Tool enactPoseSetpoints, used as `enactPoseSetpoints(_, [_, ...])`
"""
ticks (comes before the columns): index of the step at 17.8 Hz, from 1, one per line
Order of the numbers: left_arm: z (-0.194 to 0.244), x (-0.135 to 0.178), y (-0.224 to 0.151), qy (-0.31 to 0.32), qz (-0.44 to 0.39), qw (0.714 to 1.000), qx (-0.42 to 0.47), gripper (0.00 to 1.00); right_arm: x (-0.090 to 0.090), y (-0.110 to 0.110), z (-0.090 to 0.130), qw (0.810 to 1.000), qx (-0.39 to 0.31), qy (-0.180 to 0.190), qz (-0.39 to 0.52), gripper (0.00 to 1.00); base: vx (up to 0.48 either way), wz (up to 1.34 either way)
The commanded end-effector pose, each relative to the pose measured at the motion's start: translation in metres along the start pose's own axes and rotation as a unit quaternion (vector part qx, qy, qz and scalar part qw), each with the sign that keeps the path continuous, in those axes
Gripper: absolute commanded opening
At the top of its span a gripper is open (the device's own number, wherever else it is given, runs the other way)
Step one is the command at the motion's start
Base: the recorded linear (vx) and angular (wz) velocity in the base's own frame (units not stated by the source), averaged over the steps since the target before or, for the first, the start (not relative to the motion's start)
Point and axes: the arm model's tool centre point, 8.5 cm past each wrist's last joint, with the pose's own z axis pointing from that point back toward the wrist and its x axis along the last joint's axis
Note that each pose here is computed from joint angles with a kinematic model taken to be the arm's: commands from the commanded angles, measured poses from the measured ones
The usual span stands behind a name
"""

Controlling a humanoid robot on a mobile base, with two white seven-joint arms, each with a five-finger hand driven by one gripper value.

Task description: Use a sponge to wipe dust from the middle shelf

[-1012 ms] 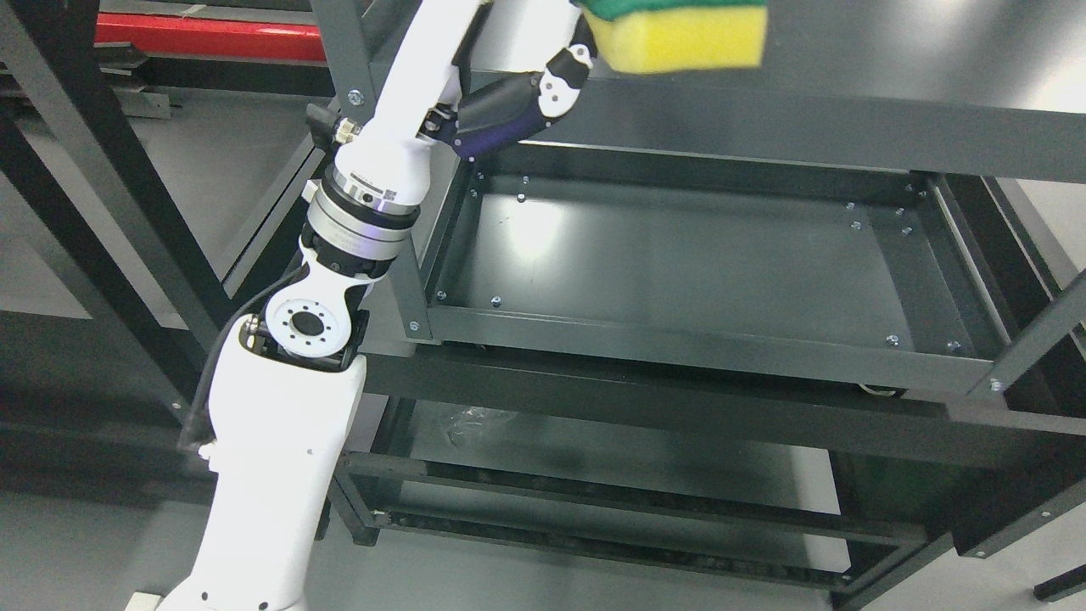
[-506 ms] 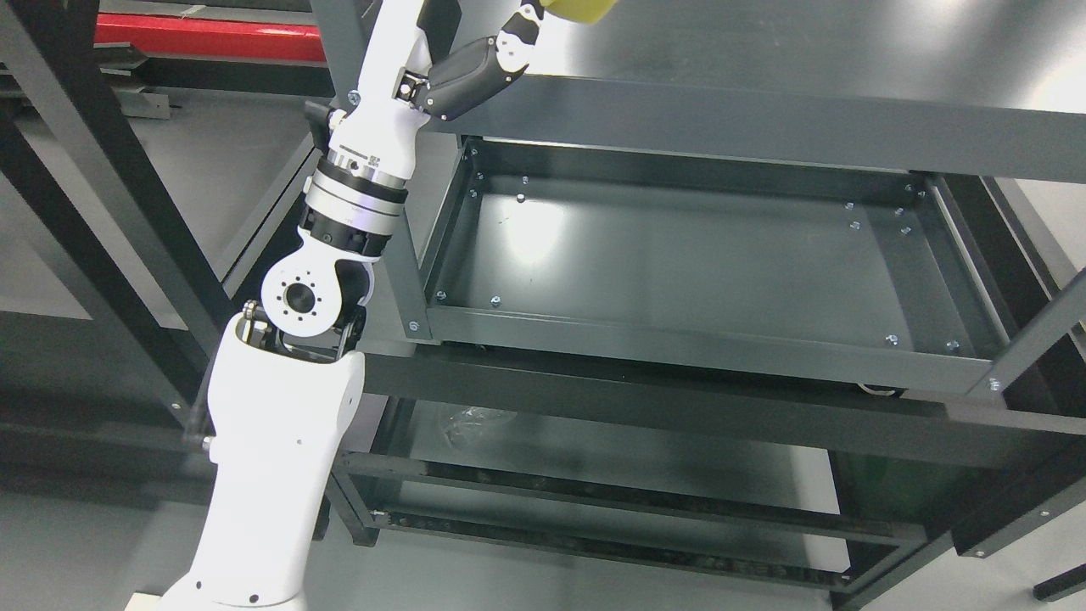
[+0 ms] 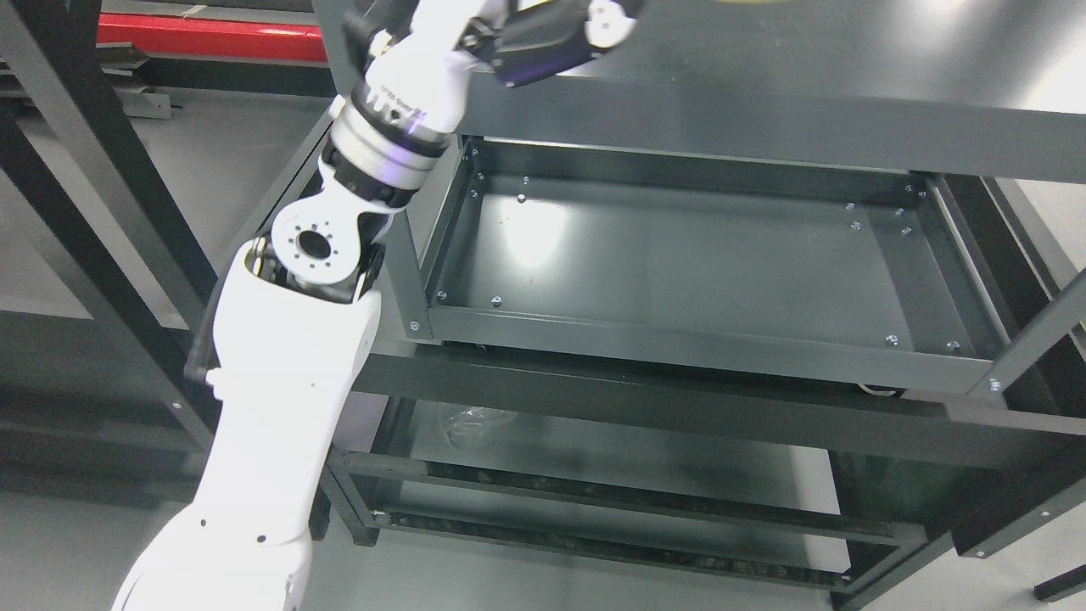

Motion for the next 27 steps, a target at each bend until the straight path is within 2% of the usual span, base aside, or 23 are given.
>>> enactPoseSetpoints(1, [-0.054, 0.021, -0.066, -0.089, -0.165, 0.95, -0.251, 0.01, 0.002, -0.01, -0.001, 1.0, -0.009, 0.025, 0.002, 1.0, 0.0, 0.0])
enactPoseSetpoints(3, [-0.073, 0.037, -0.076, -0.145, -0.248, 0.906, -0.311, 0.01, 0.002, -0.01, -0.001, 1.0, -0.008, 0.025, 0.002, 1.0, 0.0, 0.0])
enactPoseSetpoints(5, [-0.093, 0.045, -0.075, -0.169, -0.305, 0.87, -0.349, 0.01, 0.003, -0.01, -0.001, 1.0, -0.008, 0.024, 0.002, 1.0, 0.0, 0.0])
enactPoseSetpoints(10, [-0.118, 0.028, -0.064, -0.13, -0.436, 0.79, -0.411, 0.01, 0.002, -0.01, -0.001, 1.0, -0.008, 0.026, 0.002, 1.0, 0.0, 0.0])
enactPoseSetpoints(14, [-0.114, 0.014, -0.073, -0.111, -0.498, 0.736, -0.444, 0.0, 0.002, -0.01, -0.001, 1.0, -0.008, 0.025, 0.002, 1.0, 0.0, 0.0])
enactPoseSetpoints(16, [-0.107, 0.003, -0.089, -0.12, -0.489, 0.735, -0.454, 0.0, 0.002, -0.01, -0.001, 1.0, -0.008, 0.025, 0.002, 1.0, 0.0, 0.0])
enactPoseSetpoints(20, [-0.104, -0.007, -0.089, -0.116, -0.482, 0.744, -0.448, 0.0, 0.002, -0.01, -0.001, 1.0, -0.008, 0.026, 0.002, 1.0, 0.0, 0.0])
enactPoseSetpoints(27, [-0.117, 0.006, -0.031, -0.084, -0.498, 0.781, -0.366, 0.0, 0.002, -0.01, -0.001, 1.0, -0.008, 0.025, 0.002, 1.0, 0.0, 0.0])
